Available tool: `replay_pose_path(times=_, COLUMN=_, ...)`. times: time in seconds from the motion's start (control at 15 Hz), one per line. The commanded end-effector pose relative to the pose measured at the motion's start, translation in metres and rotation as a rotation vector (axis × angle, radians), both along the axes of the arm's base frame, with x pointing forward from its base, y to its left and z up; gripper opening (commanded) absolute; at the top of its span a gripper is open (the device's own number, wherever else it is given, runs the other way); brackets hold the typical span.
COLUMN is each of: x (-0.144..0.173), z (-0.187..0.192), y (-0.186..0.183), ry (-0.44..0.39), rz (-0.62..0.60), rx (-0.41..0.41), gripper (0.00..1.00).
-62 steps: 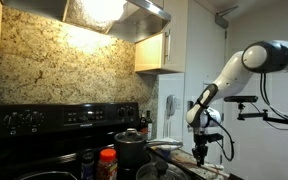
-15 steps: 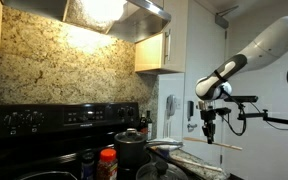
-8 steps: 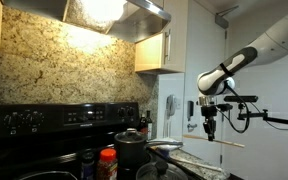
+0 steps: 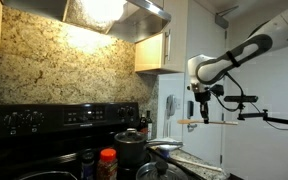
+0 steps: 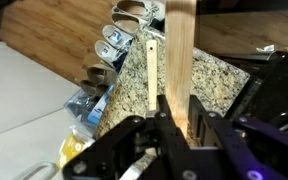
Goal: Uncover the pot on the left, put the lid on the stove, and then put the wooden spoon inside the pot
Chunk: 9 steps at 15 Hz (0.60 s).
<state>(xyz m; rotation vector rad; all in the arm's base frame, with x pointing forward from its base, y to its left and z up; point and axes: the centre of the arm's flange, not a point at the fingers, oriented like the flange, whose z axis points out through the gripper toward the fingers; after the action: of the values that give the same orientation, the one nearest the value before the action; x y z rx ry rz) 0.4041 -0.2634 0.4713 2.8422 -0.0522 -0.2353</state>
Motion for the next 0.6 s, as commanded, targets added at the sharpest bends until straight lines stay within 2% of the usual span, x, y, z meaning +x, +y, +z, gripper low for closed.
replay_pose_path(times=0.0, x=0.034, z=0.035, y=0.071, ry=0.045, rz=0.176, rx=-0.103, gripper=0.06)
replay_pose_path(times=0.27, x=0.087, z=0.051, y=0.163, ry=0.059, rz=0.415, rx=-0.136, gripper=0.06)
replay_pose_path(times=0.53, x=0.129, z=0.056, y=0.240, ry=0.024, rz=0.634, rx=-0.174, gripper=0.06)
